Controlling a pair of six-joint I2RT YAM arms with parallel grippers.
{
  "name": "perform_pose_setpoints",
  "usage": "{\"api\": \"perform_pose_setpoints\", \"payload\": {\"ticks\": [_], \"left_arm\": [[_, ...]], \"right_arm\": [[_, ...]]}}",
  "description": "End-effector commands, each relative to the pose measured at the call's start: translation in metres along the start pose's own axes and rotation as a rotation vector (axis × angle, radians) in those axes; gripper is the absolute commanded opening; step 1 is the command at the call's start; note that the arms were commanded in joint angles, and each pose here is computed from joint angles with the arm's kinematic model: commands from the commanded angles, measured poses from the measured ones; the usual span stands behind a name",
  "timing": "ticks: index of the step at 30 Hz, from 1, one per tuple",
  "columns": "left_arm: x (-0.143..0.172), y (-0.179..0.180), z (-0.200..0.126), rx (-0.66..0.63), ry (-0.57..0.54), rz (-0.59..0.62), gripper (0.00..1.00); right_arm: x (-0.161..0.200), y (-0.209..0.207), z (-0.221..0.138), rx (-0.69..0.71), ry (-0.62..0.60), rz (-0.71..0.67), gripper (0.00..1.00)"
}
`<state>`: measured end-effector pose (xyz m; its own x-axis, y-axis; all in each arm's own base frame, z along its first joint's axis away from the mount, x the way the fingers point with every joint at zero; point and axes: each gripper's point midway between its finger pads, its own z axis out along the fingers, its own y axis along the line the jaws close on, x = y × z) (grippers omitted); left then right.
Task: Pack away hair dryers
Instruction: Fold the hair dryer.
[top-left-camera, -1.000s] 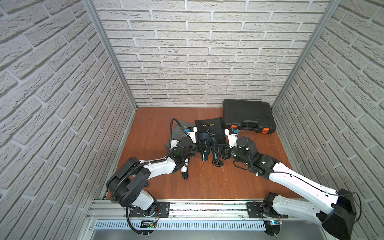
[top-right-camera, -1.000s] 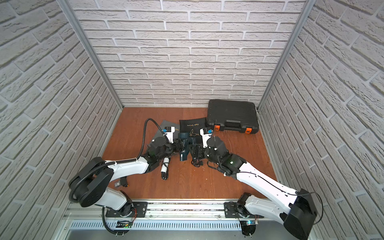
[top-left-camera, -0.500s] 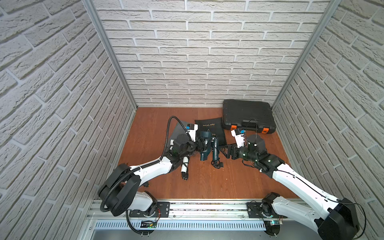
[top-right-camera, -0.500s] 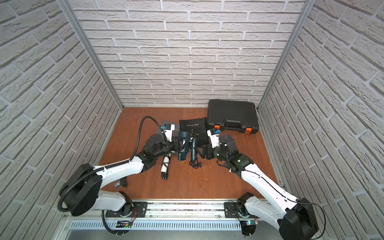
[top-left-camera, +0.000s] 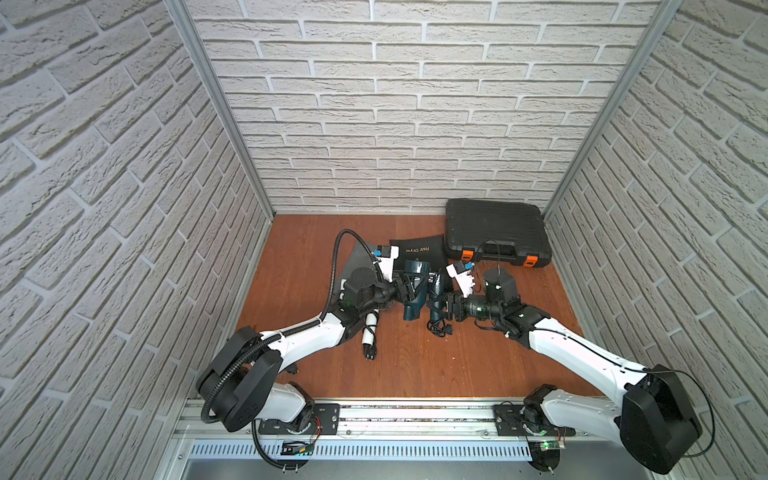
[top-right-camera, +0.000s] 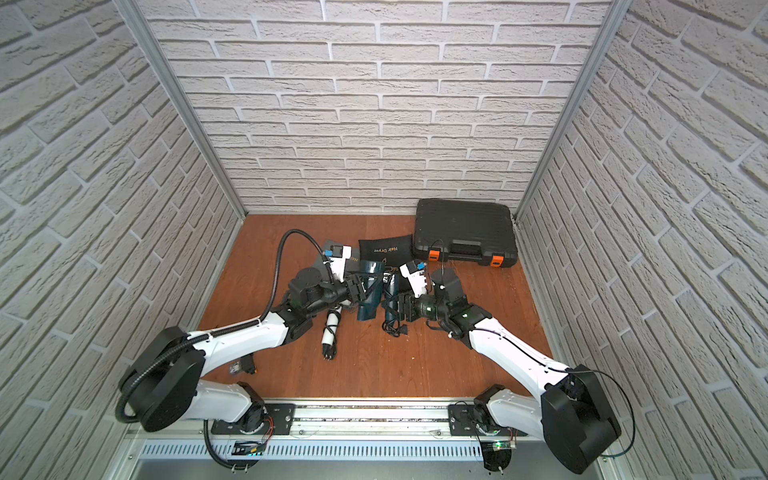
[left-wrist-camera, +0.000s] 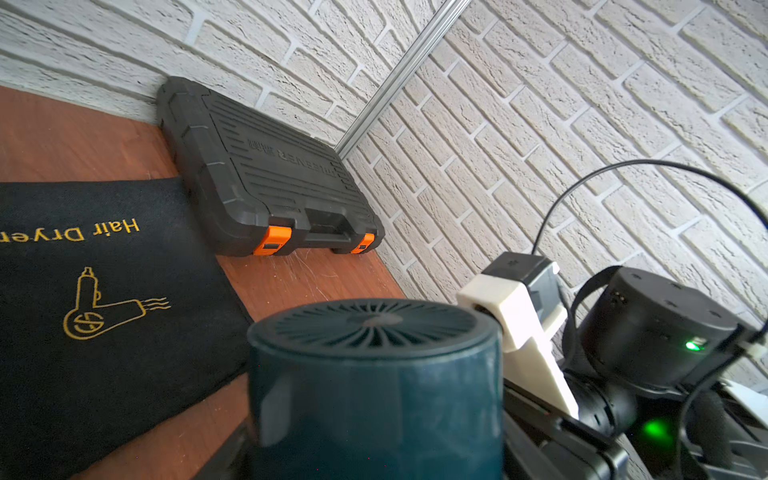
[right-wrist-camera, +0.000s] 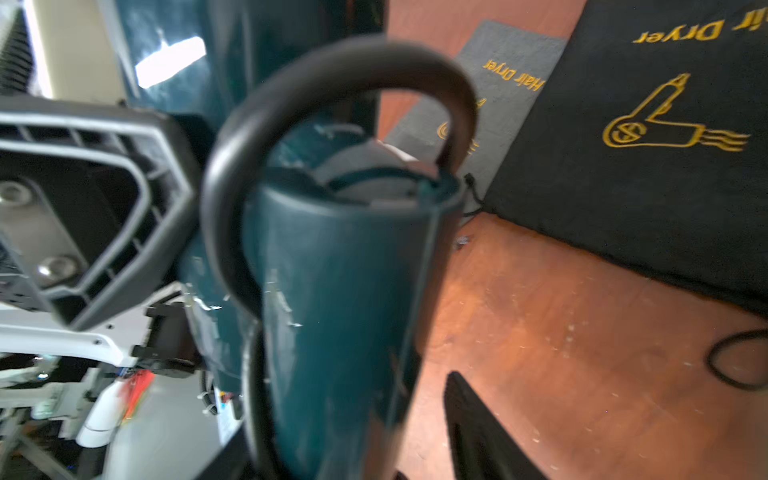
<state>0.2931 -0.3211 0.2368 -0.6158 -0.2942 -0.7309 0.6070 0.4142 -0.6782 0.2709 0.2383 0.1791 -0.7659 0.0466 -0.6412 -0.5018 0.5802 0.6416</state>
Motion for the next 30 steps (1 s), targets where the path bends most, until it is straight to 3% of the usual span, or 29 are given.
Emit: {"api": "perform_pose_setpoints", "payload": {"ticks": [1,5,8,17,19,22,23,26,30], "left_arm": [[-0.026,-0.029,-0.003,0.117,-0.097,0.042,0.00],[-0.027,-0.030,-0.002,0.118,-0.111,0.045,0.00],[-0.025,-0.031,0.002,0.122,-0.122,0.049,0.00],[-0.020,-0.031,0.010,0.140,-0.141,0.034,0.00],[-0.019,-0.030,0.008,0.134,-0.141,0.034,0.00],[-0.019,-0.026,0.005,0.111,-0.138,0.027,0.00],[-0.020,-0.025,0.003,0.105,-0.138,0.026,0.00],[-0.023,-0.025,-0.002,0.094,-0.136,0.027,0.00],[-0.029,-0.027,-0.006,0.094,-0.145,0.026,0.00]], "right_arm": [[-0.016,0.016,-0.002,-0.079,-0.059,-0.027,0.43],[-0.020,0.024,-0.002,-0.114,-0.080,0.005,0.24],[-0.023,0.032,-0.001,-0.133,-0.105,0.017,0.17],[-0.024,0.048,0.004,-0.138,-0.128,0.010,0.12],[-0.022,0.045,0.002,-0.111,-0.121,0.005,0.16],[-0.020,0.033,-0.002,-0.038,-0.109,-0.003,0.30],[-0.020,0.030,-0.005,-0.020,-0.111,-0.001,0.41],[-0.025,0.023,-0.012,-0.005,-0.129,0.012,0.53],[-0.030,0.022,-0.015,-0.023,-0.133,0.011,0.56]]}}
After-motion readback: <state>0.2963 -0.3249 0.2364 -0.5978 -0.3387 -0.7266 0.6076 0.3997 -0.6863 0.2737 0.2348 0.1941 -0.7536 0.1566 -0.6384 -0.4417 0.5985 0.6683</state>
